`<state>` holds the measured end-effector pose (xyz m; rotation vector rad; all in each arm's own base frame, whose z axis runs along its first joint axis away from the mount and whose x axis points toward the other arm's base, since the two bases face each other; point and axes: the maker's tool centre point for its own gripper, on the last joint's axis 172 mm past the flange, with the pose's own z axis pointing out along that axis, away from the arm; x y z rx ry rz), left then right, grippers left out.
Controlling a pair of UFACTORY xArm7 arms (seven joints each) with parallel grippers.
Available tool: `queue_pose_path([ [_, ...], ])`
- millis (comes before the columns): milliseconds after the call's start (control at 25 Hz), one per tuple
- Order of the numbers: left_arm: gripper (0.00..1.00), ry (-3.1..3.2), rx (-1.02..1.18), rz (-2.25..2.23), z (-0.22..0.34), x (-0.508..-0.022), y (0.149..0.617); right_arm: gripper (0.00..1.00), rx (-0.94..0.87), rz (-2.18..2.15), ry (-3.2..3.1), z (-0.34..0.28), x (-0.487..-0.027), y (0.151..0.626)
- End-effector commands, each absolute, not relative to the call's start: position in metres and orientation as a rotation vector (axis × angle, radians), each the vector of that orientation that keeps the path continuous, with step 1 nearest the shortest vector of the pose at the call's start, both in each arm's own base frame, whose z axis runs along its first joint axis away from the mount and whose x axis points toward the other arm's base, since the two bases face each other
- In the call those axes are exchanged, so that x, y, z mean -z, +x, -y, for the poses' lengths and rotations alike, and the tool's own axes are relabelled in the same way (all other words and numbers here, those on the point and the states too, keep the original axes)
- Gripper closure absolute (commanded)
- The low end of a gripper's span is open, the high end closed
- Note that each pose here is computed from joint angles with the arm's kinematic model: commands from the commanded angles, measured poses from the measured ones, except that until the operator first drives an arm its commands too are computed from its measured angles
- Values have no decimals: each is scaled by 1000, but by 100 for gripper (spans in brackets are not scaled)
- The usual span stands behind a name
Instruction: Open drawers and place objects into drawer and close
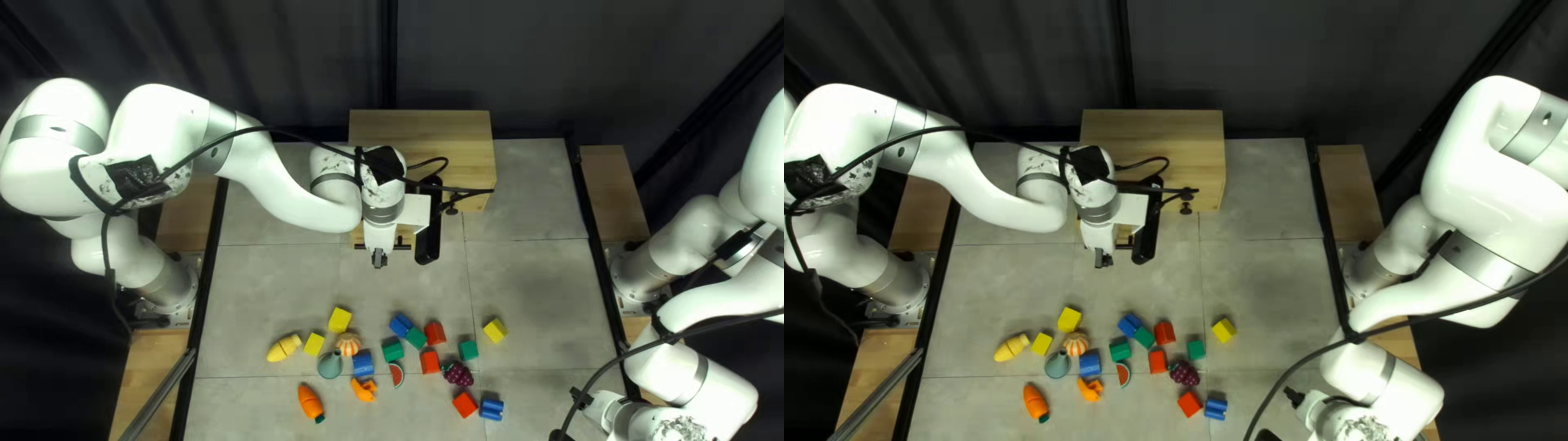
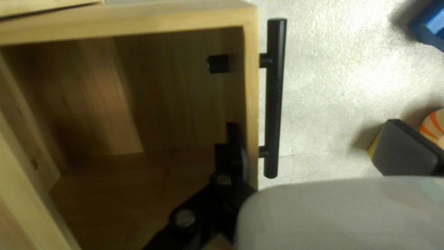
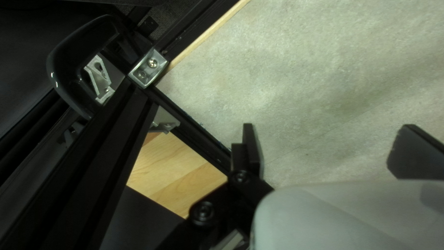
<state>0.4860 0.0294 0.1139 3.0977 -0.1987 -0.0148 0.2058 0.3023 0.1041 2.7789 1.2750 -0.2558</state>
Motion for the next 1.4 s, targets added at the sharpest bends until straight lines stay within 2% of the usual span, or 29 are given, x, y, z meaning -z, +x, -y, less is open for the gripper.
queue_pose_path([
  [40,0,3097,14,201,-24,-116,485,0,256,-1275,2779,-302,-104,206],
  [1400,0,3110,-52,139,-11,-127,503,0,256,-1275,2779,-302,-104,206],
])
